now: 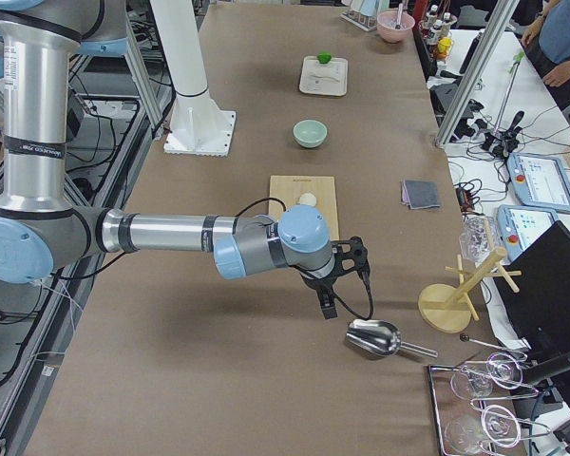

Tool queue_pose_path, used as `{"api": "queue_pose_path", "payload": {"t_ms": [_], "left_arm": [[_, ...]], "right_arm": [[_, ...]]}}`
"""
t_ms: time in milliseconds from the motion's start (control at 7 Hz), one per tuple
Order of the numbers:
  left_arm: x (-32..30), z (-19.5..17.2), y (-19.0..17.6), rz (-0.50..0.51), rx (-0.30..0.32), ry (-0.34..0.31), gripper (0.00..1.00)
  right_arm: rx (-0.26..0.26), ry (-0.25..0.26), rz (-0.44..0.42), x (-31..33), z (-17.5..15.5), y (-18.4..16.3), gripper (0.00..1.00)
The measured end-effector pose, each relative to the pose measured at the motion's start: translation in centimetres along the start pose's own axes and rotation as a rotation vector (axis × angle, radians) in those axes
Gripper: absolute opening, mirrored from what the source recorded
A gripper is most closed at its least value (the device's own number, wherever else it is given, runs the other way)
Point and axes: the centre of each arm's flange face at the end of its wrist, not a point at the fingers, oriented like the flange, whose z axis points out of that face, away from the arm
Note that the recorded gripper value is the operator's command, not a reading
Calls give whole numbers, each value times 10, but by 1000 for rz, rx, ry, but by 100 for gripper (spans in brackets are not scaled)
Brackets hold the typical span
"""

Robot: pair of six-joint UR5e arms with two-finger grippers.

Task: Put spoon and bun in bowl

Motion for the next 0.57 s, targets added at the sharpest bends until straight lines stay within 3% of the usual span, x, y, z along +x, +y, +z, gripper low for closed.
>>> {"api": "queue_pose_path", "payload": {"t_ms": [286,571], "left_arm": [[6,2,10,-11,-23,112,99],[11,-1,20,-14,-26,168,99]], "right_arm": [[-29,-14,0,-16,11,-16,100],[-42,-19,-6,-25,16,-25,100]]}}
